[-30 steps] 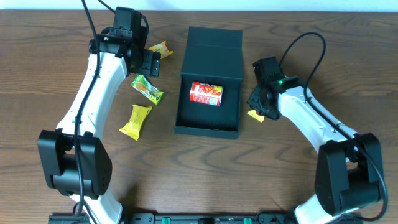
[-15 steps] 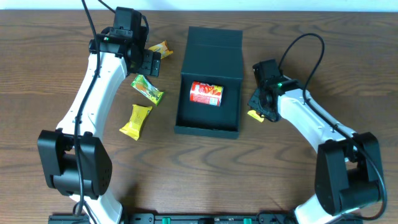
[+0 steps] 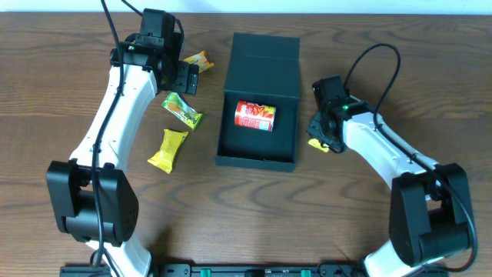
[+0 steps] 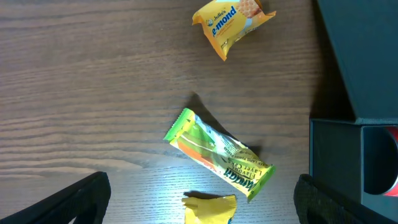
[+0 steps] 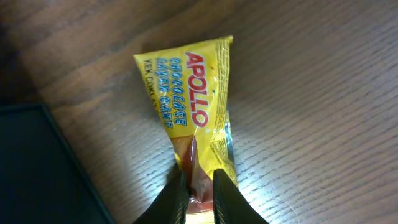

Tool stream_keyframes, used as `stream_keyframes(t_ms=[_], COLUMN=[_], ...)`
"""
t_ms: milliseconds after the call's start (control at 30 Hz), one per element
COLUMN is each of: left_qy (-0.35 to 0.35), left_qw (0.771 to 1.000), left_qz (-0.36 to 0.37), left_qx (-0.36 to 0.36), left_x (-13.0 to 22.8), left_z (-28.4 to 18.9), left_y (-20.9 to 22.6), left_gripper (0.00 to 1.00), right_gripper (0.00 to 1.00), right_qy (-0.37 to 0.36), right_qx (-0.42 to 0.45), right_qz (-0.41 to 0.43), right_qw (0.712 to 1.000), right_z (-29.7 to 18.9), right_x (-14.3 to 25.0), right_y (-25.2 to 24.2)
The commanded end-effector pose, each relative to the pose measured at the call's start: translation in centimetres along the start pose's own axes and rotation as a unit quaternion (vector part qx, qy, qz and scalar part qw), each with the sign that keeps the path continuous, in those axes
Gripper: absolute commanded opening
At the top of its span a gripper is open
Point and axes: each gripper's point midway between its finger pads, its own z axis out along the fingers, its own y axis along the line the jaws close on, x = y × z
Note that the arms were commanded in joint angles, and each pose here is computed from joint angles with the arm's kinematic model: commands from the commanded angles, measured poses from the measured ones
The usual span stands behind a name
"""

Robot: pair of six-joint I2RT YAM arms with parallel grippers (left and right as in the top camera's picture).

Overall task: Pack container
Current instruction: 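Lower the right gripper onto the yellow Apollo bar and grasp it, then carry the Apollo bar into the box beside the can and release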

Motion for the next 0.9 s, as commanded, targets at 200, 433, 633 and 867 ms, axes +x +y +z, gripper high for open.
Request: stream_keyframes(t_ms=[200, 433, 633, 867], left_qy=[-0.010, -0.010, -0.012, -0.012], left_qw=[1.000, 1.000, 1.000, 1.000], left_qz=[-0.007, -0.007, -0.007, -0.007], left_qx=[-0.004, -0.004, -0.004, -0.004], left_x=[-0.7, -0.7, -0.8, -0.8], left_z=[-0.5, -0.5, -0.5, -0.5], left_y=[0.2, 0.2, 0.2, 0.2], left_gripper=[0.95, 0.96, 0.95, 0.96], right_gripper=[0.16, 0.01, 0.01, 0.01], right_qy=[-0.005, -0.005, 0.003, -0.009], right_qx=[0.006, 0.006, -0.021, -0.036], right_qz=[-0.003, -0.002, -0.050, -0.159], right_qw=[1.000, 1.000, 0.998, 0.986], right_z=[0.7, 0.7, -1.1, -7.5], right_x=[0.2, 0.2, -0.8, -3.3], right_y=[-0.6, -0.5, 1.3, 4.6])
